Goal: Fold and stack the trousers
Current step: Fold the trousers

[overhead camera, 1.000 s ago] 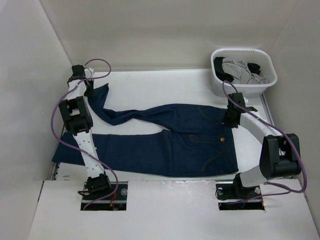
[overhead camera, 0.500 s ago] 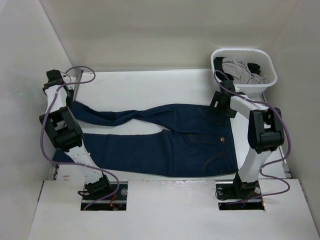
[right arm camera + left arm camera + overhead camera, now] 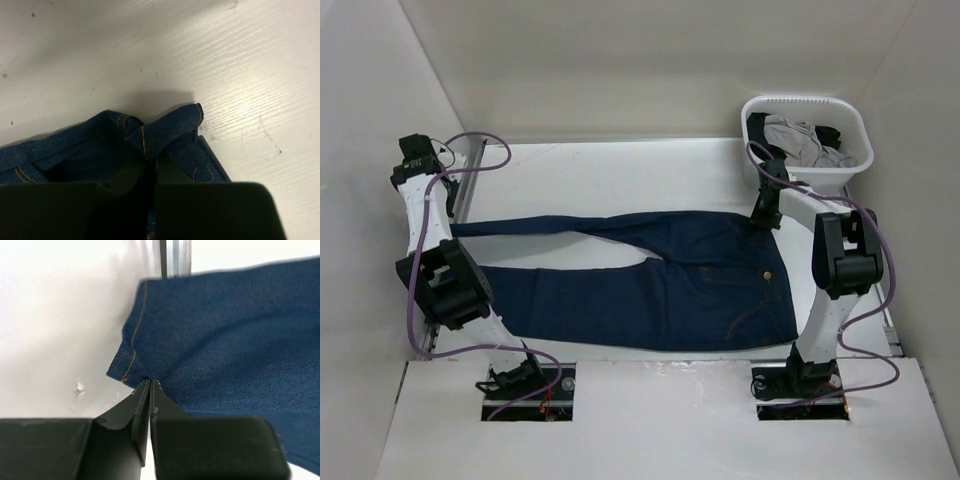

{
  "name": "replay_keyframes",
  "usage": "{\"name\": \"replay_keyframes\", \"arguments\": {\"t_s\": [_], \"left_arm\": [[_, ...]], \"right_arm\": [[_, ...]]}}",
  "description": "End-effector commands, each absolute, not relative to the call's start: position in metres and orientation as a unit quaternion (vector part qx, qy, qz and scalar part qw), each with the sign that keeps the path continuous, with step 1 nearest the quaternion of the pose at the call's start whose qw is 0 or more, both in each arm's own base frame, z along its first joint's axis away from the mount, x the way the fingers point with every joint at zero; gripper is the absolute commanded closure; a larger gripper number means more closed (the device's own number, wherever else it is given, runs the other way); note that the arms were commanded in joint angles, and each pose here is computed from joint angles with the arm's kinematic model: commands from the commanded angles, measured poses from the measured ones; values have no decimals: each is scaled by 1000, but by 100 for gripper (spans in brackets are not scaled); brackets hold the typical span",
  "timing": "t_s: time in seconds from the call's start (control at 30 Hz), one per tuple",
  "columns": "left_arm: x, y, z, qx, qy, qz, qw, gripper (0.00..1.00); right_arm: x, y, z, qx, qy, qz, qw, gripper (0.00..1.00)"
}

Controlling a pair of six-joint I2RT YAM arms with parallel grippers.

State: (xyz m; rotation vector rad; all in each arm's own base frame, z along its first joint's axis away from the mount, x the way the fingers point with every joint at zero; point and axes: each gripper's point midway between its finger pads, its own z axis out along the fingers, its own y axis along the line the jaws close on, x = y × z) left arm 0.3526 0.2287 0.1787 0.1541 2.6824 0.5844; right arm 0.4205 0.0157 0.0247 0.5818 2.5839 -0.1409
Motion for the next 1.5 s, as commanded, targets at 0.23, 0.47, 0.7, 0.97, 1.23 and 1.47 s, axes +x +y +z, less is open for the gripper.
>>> {"name": "replay_keyframes", "arguments": {"t_s": [0.23, 0.47, 0.7, 0.97, 1.23, 1.47], "left_arm": [[355, 261, 251, 53, 930, 271, 241, 97], [337, 262, 245, 54, 932, 268, 238, 97], [283, 270, 203, 49, 941, 268, 199, 96], [258, 261, 166, 52, 951, 231, 197, 96], [262, 247, 152, 59, 954, 208, 206, 96], [273, 251, 160, 54, 951, 208, 221, 95]], "right_arm": [[395, -27, 118, 262, 872, -19, 414, 100], [329, -32, 179, 303, 770, 43, 560, 98], [201, -1, 113, 478, 749, 117, 443, 66], [129, 10, 111, 612, 713, 96, 327, 0], [155, 34, 109, 596, 746, 29, 296, 0], [153, 59, 87, 630, 735, 73, 242, 0]]}}
